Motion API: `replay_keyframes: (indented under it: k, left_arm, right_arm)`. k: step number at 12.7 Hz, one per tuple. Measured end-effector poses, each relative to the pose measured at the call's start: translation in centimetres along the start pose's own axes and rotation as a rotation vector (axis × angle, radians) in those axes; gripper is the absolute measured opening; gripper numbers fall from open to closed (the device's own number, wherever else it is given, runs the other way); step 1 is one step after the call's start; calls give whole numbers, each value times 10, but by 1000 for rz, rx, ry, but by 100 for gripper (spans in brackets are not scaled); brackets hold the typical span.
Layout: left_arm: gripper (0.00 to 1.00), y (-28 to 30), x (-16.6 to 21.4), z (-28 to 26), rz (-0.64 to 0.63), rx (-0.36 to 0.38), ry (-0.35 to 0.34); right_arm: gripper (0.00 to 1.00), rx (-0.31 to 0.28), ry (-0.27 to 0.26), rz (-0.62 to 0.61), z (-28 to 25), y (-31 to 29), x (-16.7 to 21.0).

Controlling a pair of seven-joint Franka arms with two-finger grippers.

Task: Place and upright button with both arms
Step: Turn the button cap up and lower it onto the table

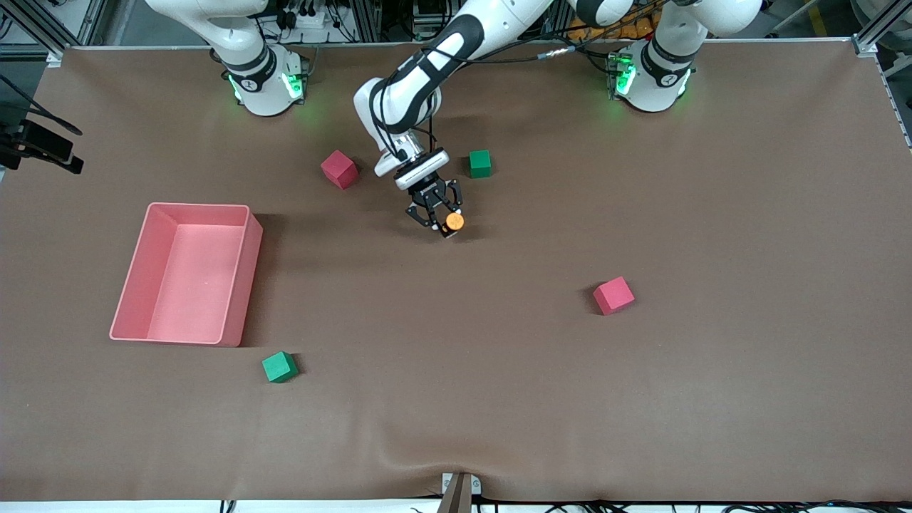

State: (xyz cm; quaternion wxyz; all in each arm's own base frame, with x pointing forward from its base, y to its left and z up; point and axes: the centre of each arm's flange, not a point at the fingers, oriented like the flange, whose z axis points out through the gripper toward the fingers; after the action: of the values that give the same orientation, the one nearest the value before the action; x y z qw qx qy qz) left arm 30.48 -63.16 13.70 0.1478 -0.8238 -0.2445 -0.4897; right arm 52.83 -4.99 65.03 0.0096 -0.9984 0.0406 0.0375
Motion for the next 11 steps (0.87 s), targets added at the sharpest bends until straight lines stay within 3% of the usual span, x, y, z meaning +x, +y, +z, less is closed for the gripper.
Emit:
replay_keyframes:
  k: [4, 11]
  left_arm:
    - [43, -6, -8, 12, 2, 19, 68]
    - [43, -14, -21, 26, 95, 43, 110]
  right_arm:
    - [100, 1, -2, -23, 1, -1, 1]
    - [100, 2, -1, -23, 1, 0, 1]
